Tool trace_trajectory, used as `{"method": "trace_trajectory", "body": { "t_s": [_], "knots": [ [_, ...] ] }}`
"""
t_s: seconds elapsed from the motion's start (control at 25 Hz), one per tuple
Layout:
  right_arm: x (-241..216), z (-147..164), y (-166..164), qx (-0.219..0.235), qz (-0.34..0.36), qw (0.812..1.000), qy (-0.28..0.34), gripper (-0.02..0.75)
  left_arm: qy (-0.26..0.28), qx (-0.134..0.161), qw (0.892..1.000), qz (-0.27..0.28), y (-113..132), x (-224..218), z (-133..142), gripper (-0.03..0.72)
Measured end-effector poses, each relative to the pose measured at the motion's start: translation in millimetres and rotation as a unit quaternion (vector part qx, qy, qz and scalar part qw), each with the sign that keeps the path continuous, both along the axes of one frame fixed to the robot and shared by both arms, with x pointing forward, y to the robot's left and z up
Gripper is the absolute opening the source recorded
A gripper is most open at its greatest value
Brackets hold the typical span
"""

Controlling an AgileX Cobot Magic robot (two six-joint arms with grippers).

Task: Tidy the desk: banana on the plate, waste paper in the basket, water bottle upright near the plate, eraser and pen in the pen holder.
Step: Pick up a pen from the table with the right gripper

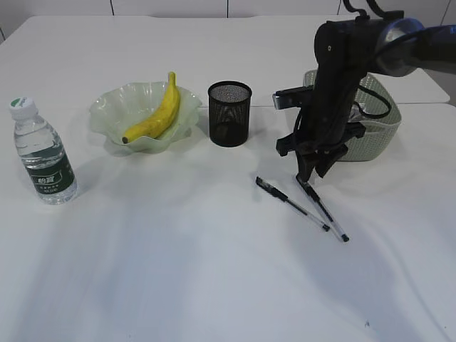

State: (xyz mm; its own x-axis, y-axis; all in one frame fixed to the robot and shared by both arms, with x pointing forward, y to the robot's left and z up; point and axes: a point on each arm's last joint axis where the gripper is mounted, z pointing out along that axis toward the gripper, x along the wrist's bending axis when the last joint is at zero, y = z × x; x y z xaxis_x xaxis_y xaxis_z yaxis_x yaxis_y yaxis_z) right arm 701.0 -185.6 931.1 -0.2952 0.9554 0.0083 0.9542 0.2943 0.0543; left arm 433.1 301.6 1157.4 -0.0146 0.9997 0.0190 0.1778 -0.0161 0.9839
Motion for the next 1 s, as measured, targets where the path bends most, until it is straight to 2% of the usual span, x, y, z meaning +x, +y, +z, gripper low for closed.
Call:
{"method": "trace_trajectory", "body": {
  "t_s": [0.24, 1.0],
  "knots": [
    [1, -17, 1, -0.002, -0.002, 1.000, 0.016, 0.265, 0.000, 0.000, 1.000, 0.000, 0, 0, 0, 0.493],
    [1, -17, 1, 0.002, -0.003, 1.000, 0.018, 0.265, 0.000, 0.000, 1.000, 0.000, 0, 0, 0, 0.492]
  ]
}}
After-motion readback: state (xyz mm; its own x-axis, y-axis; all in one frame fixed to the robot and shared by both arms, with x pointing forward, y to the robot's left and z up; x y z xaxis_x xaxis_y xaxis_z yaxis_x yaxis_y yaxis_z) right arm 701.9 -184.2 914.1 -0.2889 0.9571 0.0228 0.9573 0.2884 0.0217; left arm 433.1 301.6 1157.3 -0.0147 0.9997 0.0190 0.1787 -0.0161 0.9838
